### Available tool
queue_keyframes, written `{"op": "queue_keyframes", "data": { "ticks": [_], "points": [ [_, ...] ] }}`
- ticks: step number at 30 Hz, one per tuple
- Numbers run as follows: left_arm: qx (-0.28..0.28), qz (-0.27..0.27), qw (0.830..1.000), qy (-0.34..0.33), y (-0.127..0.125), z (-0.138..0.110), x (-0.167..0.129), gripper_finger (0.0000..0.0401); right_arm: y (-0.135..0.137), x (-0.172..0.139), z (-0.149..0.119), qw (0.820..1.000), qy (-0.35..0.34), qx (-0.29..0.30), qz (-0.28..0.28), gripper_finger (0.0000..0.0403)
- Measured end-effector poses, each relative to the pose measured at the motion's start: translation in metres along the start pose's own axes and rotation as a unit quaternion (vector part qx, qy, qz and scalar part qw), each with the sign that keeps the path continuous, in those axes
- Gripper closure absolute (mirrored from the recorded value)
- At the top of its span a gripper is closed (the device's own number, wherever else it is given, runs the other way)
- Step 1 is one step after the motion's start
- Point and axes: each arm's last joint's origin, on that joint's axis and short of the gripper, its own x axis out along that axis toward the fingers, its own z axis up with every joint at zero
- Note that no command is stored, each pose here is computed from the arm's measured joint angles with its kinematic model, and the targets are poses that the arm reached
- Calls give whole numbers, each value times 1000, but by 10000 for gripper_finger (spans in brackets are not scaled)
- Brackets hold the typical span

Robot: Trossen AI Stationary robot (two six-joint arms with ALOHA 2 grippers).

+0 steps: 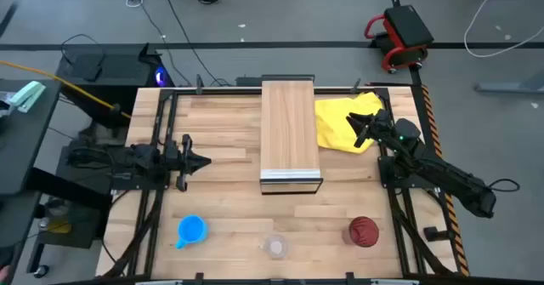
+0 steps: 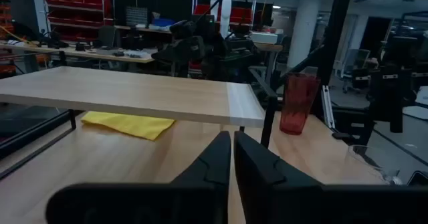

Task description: Stack small to large cups/mugs on shelf

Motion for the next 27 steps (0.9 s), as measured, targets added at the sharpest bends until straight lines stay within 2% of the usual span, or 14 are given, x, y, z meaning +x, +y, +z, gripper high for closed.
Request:
{"op": "queue_keyframes", "data": {
  "ticks": [10,27],
  "points": [
    [0,0,1000,0,0,0,0,365,0,0,0,1000,0,0,0,286],
    [0,0,1000,0,0,0,0,369,0,0,0,1000,0,0,0,286]
  ]
}}
